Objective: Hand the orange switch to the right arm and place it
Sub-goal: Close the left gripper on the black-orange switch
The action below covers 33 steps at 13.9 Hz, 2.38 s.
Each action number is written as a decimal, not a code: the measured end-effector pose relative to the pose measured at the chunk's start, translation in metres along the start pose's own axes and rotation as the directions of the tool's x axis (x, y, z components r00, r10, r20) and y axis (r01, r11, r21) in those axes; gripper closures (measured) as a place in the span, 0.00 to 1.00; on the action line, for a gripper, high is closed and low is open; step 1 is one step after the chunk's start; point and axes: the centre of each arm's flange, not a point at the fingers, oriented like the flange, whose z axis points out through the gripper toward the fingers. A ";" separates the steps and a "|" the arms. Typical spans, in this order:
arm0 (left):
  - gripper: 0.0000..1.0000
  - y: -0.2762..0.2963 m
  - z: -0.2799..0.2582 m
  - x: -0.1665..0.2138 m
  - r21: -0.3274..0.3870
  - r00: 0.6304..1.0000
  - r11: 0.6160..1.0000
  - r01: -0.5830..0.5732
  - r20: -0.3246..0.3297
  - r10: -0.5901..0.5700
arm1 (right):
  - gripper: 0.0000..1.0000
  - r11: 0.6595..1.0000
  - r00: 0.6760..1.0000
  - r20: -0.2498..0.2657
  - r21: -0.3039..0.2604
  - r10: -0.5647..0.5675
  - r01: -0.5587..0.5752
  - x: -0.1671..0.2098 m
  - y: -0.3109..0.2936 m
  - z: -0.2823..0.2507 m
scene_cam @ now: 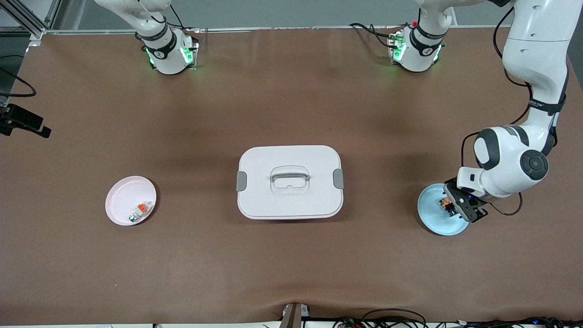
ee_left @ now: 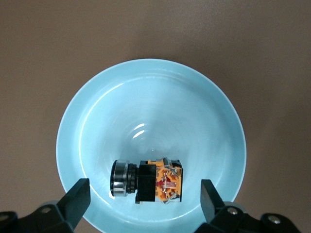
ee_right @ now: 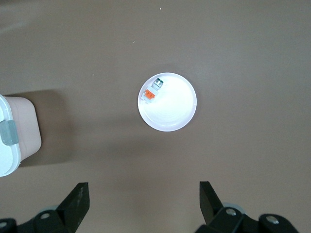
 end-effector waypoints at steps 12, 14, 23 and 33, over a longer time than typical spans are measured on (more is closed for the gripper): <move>0.00 0.011 0.015 -0.006 0.003 1.000 1.000 -0.005 0.006 0.005 | 0.00 0.998 0.998 -0.051 -0.045 -0.037 0.035 -0.002 -0.017 -0.013; 0.00 0.011 0.017 -0.006 0.013 1.000 1.000 -0.005 0.002 0.005 | 0.00 0.998 0.998 -0.051 -0.045 -0.037 0.034 -0.002 -0.016 -0.013; 0.00 0.008 0.023 -0.009 0.044 0.999 0.998 -0.042 0.021 0.041 | 0.00 0.998 0.998 -0.051 -0.044 -0.043 0.040 -0.001 -0.020 -0.012; 0.04 0.009 0.035 -0.006 0.070 0.997 0.995 -0.072 0.025 0.070 | 0.00 0.998 0.997 -0.055 -0.044 -0.045 0.042 0.000 -0.021 -0.011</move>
